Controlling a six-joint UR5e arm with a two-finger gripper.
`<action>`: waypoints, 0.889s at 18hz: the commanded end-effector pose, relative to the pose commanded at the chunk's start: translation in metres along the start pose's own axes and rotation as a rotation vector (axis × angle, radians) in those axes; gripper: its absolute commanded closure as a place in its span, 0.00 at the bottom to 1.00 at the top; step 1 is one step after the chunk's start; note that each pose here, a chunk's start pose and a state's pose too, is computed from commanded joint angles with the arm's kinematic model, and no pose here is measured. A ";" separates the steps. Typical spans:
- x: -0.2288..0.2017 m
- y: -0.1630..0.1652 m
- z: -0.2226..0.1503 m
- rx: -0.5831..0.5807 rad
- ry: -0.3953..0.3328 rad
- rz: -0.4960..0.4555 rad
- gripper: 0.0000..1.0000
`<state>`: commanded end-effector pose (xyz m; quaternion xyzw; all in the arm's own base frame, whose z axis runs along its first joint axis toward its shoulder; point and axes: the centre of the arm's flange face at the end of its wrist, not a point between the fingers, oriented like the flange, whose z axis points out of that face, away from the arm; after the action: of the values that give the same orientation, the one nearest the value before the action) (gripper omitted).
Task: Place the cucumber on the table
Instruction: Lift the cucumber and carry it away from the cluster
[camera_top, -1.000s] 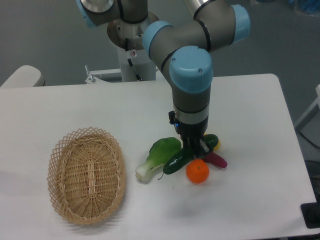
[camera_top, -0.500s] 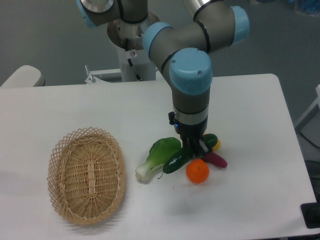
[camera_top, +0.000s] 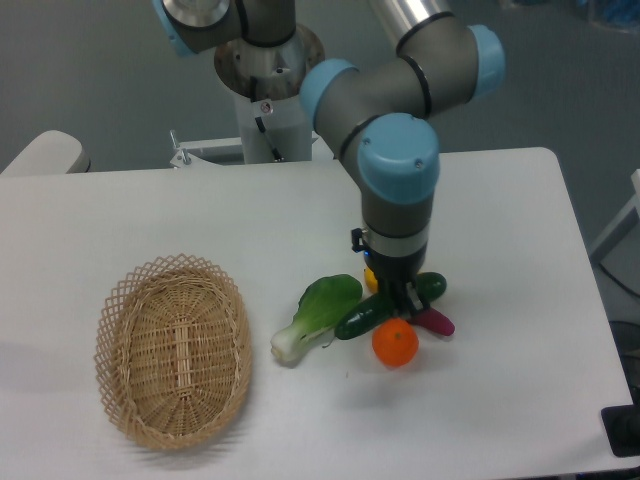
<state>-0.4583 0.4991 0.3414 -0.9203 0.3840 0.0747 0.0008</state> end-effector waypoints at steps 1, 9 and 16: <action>-0.004 0.000 0.009 -0.001 -0.006 -0.002 0.74; -0.033 -0.039 0.055 0.009 -0.112 -0.086 0.74; -0.048 -0.074 0.099 0.029 -0.113 -0.144 0.74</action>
<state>-0.4528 0.5905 0.2455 -0.9398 0.3171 0.1206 0.0412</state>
